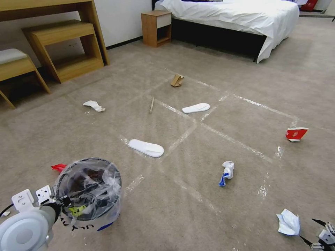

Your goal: Pick up the trash bin and place the garbage on the floor into it.

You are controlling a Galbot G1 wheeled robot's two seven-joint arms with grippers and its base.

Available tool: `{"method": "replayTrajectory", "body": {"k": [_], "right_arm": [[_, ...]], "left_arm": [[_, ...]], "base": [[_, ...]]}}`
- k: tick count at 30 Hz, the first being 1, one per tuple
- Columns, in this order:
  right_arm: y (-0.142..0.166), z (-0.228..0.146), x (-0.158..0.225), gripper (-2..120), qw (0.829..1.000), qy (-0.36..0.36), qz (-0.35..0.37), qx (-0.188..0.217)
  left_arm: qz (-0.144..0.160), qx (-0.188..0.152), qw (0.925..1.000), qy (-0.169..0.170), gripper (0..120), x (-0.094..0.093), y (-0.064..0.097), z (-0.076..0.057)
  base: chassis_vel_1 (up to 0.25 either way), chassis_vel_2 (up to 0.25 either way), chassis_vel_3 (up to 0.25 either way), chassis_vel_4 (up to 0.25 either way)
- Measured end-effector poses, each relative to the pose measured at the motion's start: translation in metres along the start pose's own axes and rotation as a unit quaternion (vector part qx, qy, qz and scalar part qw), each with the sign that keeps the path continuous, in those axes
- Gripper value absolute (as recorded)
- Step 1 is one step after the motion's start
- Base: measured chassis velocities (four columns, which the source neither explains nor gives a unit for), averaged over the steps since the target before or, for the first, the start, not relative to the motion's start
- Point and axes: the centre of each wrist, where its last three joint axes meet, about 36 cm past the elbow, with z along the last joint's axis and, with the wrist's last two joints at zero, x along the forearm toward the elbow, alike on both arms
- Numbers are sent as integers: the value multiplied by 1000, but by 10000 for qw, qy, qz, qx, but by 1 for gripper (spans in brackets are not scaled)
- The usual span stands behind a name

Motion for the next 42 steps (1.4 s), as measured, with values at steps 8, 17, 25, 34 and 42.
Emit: {"method": "replayTrajectory", "body": {"k": [8, 17, 25, 34, 42], "right_arm": [[-3, -9, -13, 100, 9998, -181, 55, -117], [-5, -22, -31, 100, 9995, -294, -38, -64], [0, -29, -44, 100, 9991, -393, -125, -88], [13, -40, -65, 100, 9983, -507, -283, -86], [24, -43, -78, 100, 9977, -560, -367, -144]], "left_arm": [[-14, 8, 10000, -1, 0, 0, 0, 1], [-40, 20, 10000, -3, 0, -2, 2, -1], [-37, 30, 10000, -21, 0, -3, 1, -3], [-62, 52, 10000, -4, 0, -6, 2, -2], [-75, 62, 10000, -20, 0, -6, 2, -3]], "base": [[0, 0, 0, 0], [0, 0, 0, 0], [0, 0, 0, 0], [0, 0, 0, 0], [0, 0, 0, 0]]}}
